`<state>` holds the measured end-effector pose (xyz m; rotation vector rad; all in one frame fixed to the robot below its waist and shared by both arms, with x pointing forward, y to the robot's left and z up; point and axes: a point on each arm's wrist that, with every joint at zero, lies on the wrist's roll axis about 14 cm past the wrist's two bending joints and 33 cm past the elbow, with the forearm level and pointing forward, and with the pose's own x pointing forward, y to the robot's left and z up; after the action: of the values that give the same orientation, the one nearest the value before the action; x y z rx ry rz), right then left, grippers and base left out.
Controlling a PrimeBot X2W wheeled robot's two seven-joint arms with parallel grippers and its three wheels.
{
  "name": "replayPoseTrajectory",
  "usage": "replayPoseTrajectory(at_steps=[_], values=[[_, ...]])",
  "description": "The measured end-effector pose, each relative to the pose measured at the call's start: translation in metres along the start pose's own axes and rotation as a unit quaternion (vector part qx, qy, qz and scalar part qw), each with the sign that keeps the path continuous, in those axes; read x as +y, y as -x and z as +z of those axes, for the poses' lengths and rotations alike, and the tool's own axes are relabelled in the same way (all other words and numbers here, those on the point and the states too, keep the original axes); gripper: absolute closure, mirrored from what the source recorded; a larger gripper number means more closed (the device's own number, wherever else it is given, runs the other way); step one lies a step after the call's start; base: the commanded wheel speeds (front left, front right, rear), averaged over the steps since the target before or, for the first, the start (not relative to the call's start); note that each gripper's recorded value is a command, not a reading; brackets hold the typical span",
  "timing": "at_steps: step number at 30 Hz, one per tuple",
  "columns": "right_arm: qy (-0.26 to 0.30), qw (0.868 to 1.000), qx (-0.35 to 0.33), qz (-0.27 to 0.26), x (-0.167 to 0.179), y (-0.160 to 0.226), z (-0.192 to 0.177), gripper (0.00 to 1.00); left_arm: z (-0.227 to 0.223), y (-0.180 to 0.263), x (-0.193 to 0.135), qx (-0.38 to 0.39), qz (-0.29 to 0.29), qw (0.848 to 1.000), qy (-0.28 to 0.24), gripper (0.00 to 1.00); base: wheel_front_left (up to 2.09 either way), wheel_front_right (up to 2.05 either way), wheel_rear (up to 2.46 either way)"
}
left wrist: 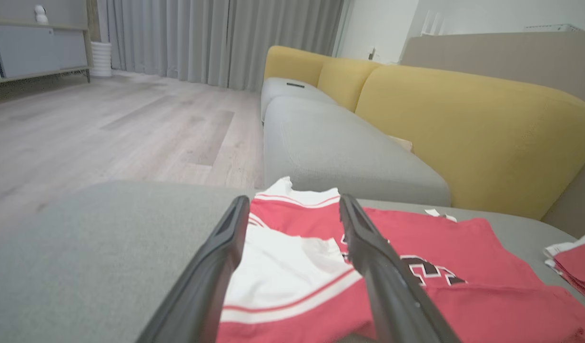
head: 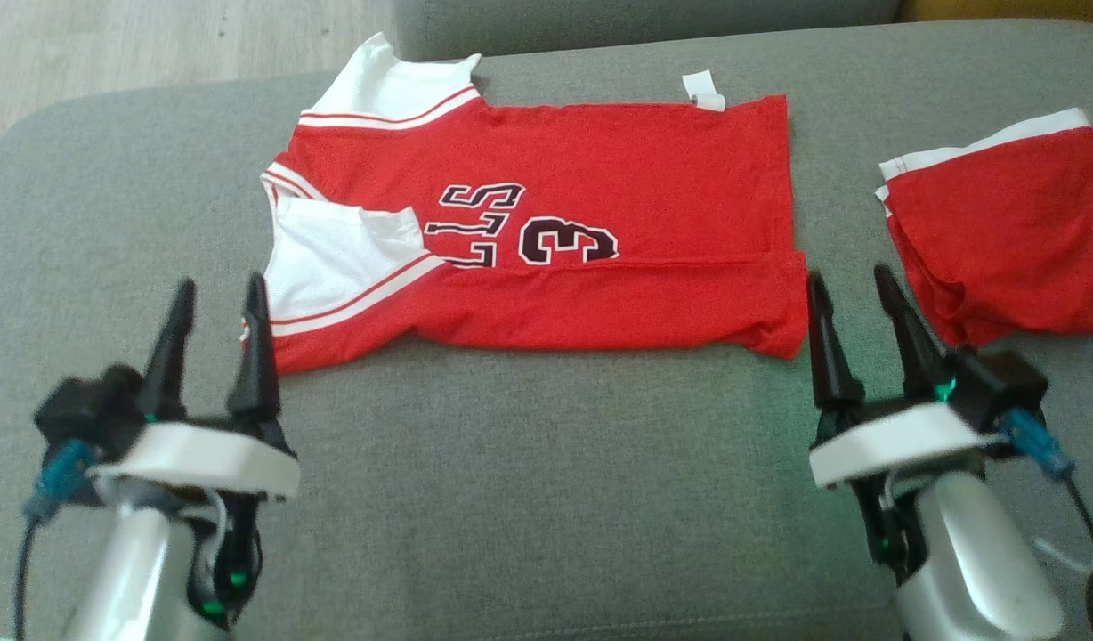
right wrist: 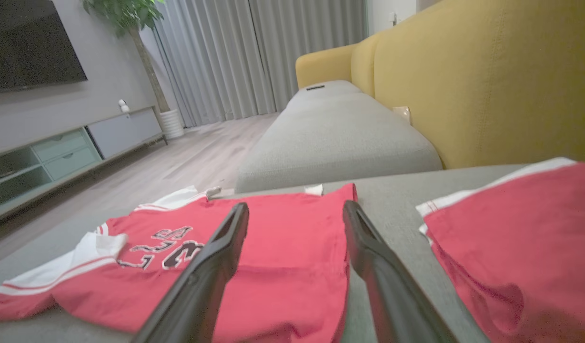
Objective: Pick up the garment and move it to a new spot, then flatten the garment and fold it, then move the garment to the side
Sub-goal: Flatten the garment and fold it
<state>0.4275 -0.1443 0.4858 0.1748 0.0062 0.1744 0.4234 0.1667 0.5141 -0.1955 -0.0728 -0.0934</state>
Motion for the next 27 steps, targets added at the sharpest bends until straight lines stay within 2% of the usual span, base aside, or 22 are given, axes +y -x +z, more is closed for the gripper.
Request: replayPoseTrajectory(at_steps=[3,14,23,27], values=[[0.004,1.000,0.012,-0.007,0.000,0.013,-0.011,0.00,-0.017,0.010,-0.001,0.022,-0.002,1.000,0.000,0.00,0.00,0.00,0.00],[0.009,1.000,0.008,-0.009,-0.002,0.006,-0.011,0.00,-0.083,0.002,0.019,0.128,-0.001,0.991,-0.045,0.00,0.00,0.00,0.00],[0.012,1.000,0.018,-0.017,-0.010,0.003,-0.019,0.00,-0.138,-0.006,0.041,0.242,0.022,0.967,-0.078,0.00,0.00,0.00,0.00],[0.013,0.999,0.021,-0.021,-0.013,0.003,-0.020,0.00,-0.150,-0.009,0.044,0.266,0.023,0.960,-0.085,0.00,0.00,0.00,0.00]])
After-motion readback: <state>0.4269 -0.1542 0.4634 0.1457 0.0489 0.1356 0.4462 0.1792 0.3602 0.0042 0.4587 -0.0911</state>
